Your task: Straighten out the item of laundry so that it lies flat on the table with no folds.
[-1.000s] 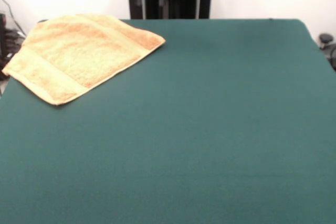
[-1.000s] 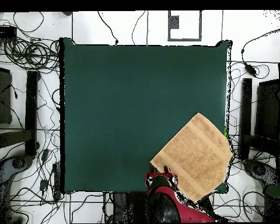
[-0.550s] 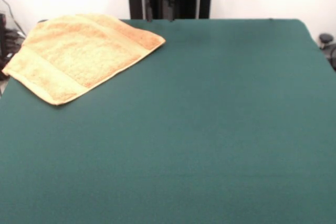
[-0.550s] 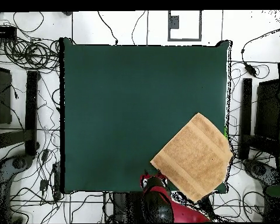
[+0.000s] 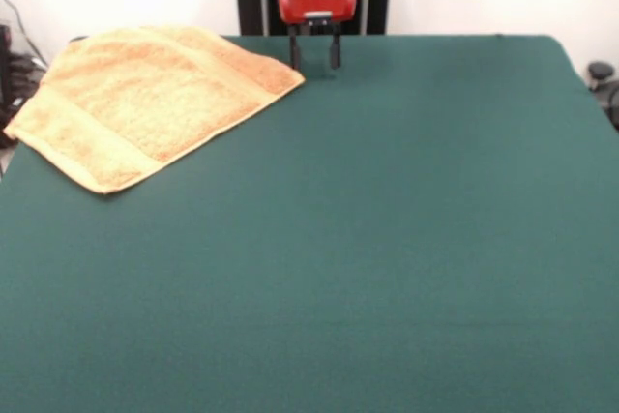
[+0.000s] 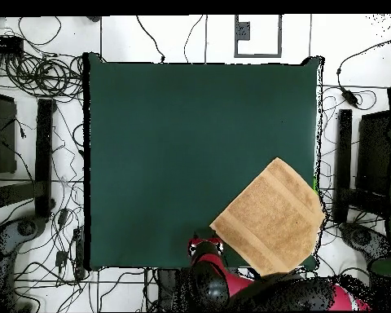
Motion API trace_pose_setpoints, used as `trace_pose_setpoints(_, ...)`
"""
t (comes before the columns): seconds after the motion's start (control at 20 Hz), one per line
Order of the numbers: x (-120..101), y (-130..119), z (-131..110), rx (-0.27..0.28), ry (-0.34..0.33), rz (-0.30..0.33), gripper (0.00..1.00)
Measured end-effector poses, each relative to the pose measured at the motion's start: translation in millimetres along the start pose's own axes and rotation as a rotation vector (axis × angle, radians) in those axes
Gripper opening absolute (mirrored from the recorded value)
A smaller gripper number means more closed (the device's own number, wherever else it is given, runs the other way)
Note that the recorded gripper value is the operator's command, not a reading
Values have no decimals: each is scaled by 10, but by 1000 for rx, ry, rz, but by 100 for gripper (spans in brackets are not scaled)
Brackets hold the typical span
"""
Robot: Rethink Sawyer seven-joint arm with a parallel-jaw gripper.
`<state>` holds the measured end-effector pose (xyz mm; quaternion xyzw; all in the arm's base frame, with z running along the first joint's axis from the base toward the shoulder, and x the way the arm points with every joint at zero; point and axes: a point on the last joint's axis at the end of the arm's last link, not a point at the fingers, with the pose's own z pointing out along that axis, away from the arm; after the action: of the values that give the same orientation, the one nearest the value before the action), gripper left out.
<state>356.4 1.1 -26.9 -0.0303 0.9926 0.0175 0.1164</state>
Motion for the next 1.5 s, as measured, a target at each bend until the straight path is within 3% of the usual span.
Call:
trace_pose_setpoints(1.0, -203, -420, 78, 49, -66, 33, 100)
trace_pose_setpoints(1.5, -317, -459, 71, 96, -84, -27, 100)
